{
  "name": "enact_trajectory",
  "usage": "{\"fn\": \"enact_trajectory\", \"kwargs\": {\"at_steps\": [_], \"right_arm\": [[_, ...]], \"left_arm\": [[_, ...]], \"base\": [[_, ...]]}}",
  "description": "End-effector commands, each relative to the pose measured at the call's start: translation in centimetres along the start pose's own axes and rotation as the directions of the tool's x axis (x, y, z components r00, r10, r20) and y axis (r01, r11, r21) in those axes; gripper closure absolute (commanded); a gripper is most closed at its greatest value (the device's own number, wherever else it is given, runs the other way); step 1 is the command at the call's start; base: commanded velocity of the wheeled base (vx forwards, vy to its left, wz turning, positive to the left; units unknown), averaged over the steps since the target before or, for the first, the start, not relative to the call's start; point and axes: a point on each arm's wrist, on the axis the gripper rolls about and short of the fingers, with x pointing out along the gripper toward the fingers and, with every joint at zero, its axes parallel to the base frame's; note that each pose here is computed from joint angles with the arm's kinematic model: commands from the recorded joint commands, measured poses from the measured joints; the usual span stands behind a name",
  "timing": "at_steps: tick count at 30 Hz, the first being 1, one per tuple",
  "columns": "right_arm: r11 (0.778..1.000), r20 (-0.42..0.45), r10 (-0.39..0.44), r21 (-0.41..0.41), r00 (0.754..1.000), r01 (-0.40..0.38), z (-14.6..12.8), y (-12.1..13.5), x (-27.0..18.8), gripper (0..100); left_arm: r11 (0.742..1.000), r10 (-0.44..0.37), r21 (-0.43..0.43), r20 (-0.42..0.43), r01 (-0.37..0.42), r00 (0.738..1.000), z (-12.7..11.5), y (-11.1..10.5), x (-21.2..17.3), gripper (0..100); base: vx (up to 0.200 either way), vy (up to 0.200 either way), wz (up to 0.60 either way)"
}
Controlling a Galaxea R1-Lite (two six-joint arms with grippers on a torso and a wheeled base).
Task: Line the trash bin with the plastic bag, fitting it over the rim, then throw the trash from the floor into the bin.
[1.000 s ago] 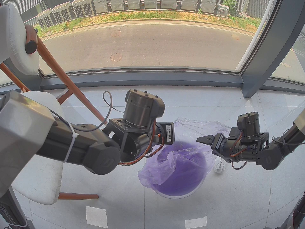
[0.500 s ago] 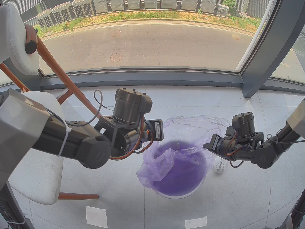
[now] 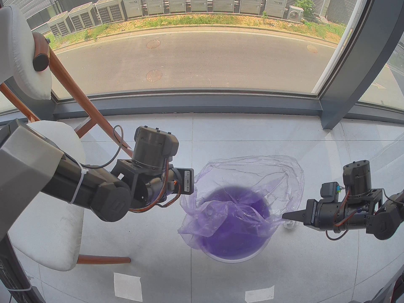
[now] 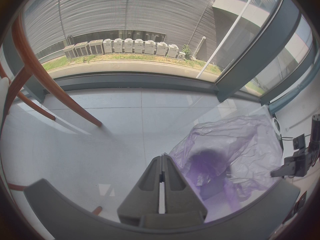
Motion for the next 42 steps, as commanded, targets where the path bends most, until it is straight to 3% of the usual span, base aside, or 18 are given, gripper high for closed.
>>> {"fn": "enact_trajectory", "kwargs": {"at_steps": [1, 7, 13, 14, 20, 23, 29, 33, 34, 38, 42], "right_arm": [[1.0, -0.034, 0.019, 0.005, 0.999, -0.019, -1.5, -0.4, -1.5, 100], [1.0, -0.083, 0.013, 0.008, 0.996, -0.012, -2.7, -1.4, -1.8, 100], [1.0, -0.111, -0.008, 0.006, 0.994, 0.009, -3.1, -2.0, -1.2, 100], [1.0, -0.117, -0.013, 0.004, 0.993, 0.013, -3.1, -2.1, -1.0, 100], [1.0, -0.106, -0.014, -0.008, 0.994, 0.013, -3.0, -2.1, -1.2, 100], [0.999, -0.096, -0.036, -0.041, 0.995, 0.032, -3.1, -2.3, -1.3, 100], [0.995, -0.097, -0.046, -0.095, 0.994, 0.037, -3.2, -2.4, -1.2, 100], [0.992, -0.103, -0.056, -0.119, 0.993, 0.044, -3.2, -2.6, -1.0, 100], [0.99, -0.098, -0.078, -0.123, 0.992, 0.065, -3.2, -2.7, -0.8, 100], [0.989, -0.094, -0.09, -0.125, 0.991, 0.078, -3.1, -2.8, -0.5, 100], [0.989, -0.076, -0.082, -0.129, 0.994, 0.071, -2.8, -2.7, -0.5, 100]], "left_arm": [[1.0, 0.01, 0.016, -0.007, -0.009, 1.0, -1.3, 1.1, 0.3, 100], [0.999, 0.043, 0.026, -0.012, -0.042, 0.999, -1.9, 2.4, 1.5, 100], [1.0, 0.026, 0.015, 0.053, -0.027, 0.998, -1.8, 2.2, 2.6, 100], [1.0, 0.022, 0.012, 0.067, -0.023, 0.997, -2.0, 2.1, 3.1, 0], [1.0, 0.001, 0.001, 0.123, -0.001, 0.992, -0.6, 1.6, 2.7, 0], [0.999, -0.035, -0.014, 0.22, 0.04, 0.975, 2.5, 1.4, -0.9, 0], [0.986, -0.164, 0.009, 0.26, 0.168, 0.951, 5.4, 1.3, -4.9, 0], [0.982, -0.189, 0.019, 0.185, 0.189, 0.964, 5.1, 0.7, -7.0, 0], [0.981, -0.194, 0.018, 0.1, 0.193, 0.976, 4.0, 0.3, -7.7, 0], [0.978, -0.209, -0.013, -0.054, 0.209, 0.976, 0.4, -0.5, -8.8, 0], [0.987, -0.158, 0.005, -0.198, 0.162, 0.967, -3.9, 0.8, -8.5, 0]], "base": [[0.0, 0.0, 0.0], [0.0, 0.0, 0.0], [0.0, 0.0, 0.0], [0.0, 0.0, 0.0], [0.0, 0.0, 0.0], [0.0, 0.0, 0.0], [0.0, 0.0, 0.0], [0.0, 0.0, 0.0], [0.0, 0.0, 0.0], [0.0, 0.0, 0.0], [0.0, 0.0, 0.0]]}}
